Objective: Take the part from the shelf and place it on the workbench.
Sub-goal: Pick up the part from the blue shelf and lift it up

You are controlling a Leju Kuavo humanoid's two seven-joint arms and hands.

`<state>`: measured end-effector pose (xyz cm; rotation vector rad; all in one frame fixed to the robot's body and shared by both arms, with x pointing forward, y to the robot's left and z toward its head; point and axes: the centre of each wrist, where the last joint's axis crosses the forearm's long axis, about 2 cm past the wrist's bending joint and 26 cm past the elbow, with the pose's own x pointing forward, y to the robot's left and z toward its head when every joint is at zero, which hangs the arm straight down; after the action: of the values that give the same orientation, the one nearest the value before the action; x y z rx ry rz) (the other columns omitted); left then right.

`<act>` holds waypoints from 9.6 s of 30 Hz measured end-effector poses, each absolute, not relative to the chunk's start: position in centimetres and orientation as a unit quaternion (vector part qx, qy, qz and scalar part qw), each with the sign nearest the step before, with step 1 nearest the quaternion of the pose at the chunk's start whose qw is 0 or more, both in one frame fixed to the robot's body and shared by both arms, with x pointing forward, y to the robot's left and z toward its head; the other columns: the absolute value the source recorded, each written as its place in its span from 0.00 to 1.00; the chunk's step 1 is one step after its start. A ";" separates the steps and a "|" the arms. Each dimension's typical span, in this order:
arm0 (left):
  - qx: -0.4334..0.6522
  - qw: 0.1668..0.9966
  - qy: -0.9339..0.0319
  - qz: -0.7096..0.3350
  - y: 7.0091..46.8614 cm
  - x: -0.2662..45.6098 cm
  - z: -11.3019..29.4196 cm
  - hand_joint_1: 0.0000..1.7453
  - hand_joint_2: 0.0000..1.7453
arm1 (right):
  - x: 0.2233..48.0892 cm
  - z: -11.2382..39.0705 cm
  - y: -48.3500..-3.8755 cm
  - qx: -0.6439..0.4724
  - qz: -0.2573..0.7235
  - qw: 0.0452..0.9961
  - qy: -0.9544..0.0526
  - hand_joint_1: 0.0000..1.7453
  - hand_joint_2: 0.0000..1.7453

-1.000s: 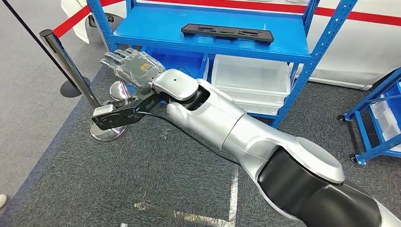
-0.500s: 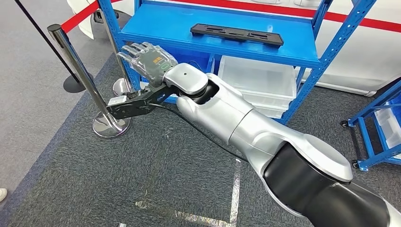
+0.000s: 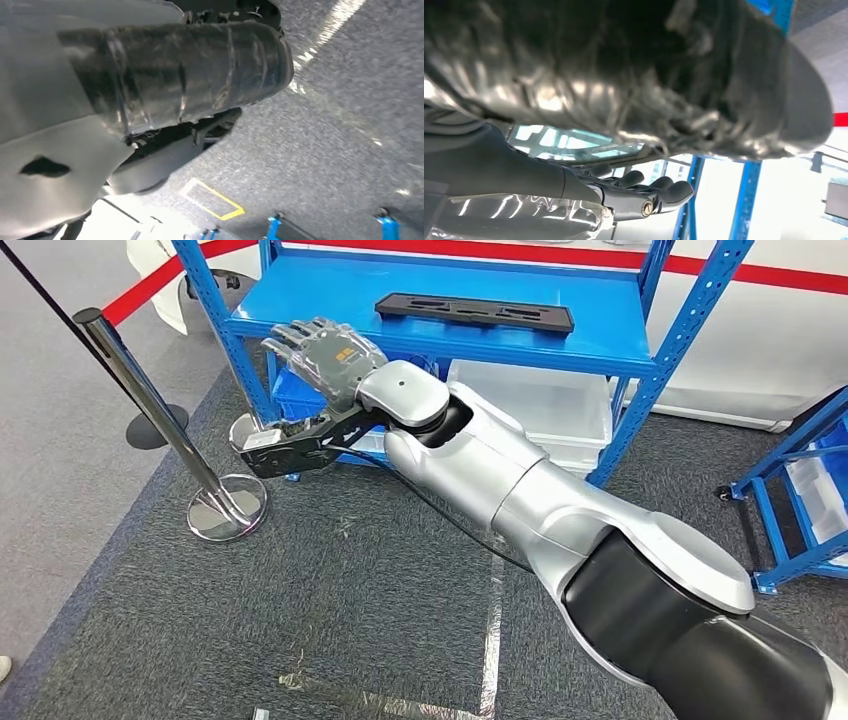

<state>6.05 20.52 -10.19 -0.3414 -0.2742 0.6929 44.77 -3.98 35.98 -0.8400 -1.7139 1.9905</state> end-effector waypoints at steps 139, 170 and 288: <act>-0.149 0.915 -0.127 0.353 20.6 5.8 -10.2 0.00 0.00 | 49.6 34.6 -15.8 -0.387 0.738 0.335 -0.440 0.00 0.00; -0.145 0.917 -0.117 0.353 20.6 5.9 -10.2 0.00 0.00 | 49.3 33.6 -15.5 -0.373 0.748 0.334 -0.436 0.00 0.00; -0.118 0.924 -0.105 0.349 21.8 6.0 -10.4 0.00 0.00 | 48.3 24.3 -22.4 -0.364 0.776 0.415 -0.305 0.00 1.00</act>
<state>5.95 21.80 -10.43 -0.2423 -0.2153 0.7153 48.28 -22.38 24.27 -0.9149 -0.7670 1.9485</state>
